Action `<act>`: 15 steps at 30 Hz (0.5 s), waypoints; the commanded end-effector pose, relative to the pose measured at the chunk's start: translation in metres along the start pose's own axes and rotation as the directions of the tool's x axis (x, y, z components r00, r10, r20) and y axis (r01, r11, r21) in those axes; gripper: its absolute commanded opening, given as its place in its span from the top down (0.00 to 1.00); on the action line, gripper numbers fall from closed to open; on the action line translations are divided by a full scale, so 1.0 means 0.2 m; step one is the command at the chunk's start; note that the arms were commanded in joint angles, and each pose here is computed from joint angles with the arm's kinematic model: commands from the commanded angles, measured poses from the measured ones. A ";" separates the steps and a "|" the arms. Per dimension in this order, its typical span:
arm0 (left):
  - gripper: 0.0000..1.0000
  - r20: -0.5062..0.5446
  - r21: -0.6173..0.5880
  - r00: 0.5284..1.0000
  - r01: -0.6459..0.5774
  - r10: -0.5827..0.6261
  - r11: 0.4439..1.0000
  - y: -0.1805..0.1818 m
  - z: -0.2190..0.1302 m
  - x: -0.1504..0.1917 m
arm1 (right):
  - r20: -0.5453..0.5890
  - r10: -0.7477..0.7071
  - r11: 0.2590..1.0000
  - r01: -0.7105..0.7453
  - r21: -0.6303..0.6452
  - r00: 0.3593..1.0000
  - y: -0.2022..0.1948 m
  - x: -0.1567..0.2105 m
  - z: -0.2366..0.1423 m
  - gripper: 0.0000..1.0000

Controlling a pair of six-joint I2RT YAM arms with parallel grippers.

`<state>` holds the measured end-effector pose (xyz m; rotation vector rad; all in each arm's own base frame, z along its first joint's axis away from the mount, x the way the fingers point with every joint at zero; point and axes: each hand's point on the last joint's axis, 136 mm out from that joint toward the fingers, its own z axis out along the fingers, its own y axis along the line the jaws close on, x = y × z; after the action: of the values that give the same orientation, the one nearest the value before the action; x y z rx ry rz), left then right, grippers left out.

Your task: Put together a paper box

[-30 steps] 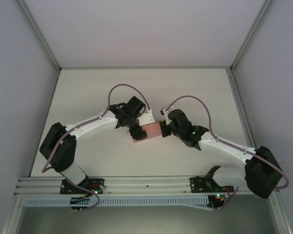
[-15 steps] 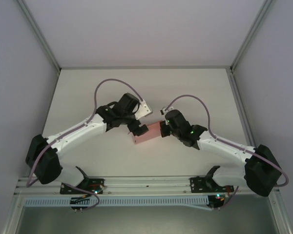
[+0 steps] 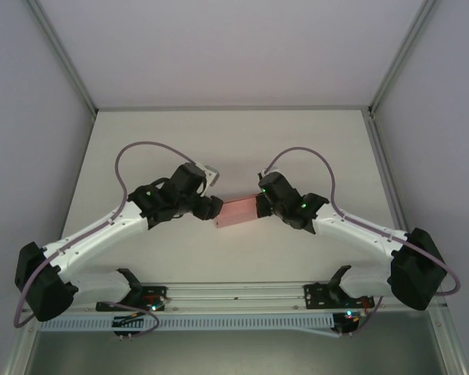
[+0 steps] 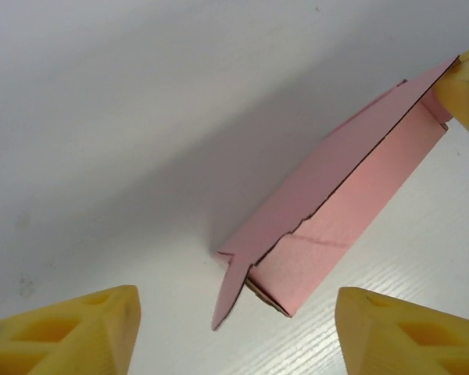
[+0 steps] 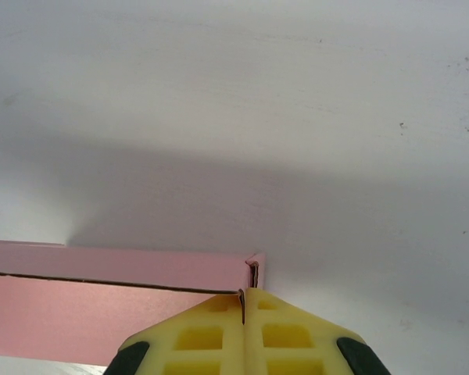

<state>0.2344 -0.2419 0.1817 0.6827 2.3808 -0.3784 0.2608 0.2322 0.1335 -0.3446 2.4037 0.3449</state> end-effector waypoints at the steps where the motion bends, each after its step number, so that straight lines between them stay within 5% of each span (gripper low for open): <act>1: 0.41 -0.013 0.027 1.000 0.024 -0.024 0.999 -0.03 0.01 0.03 | -0.064 0.012 0.999 -0.010 0.035 0.998 -0.02 0.07 0.00 1.00; 7: 0.59 -0.091 -0.007 0.996 0.007 -0.007 1.000 -0.01 0.10 0.10 | -0.069 0.016 1.000 -0.014 0.025 0.998 0.00 0.08 0.01 1.00; 13: 0.63 -0.107 -0.020 0.994 0.002 -0.004 1.000 0.00 0.14 0.12 | -0.085 0.008 1.000 -0.007 0.020 0.996 0.01 0.10 0.02 1.00; 15: 0.74 -0.116 -0.025 0.993 0.002 -0.005 1.000 0.00 0.15 0.12 | -0.089 0.007 1.000 -0.005 0.021 0.996 0.02 0.11 0.02 1.00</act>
<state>0.2340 -0.2447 0.1485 0.6906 2.4817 -0.3409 0.2585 0.2369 0.1336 -0.3291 2.4150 0.3574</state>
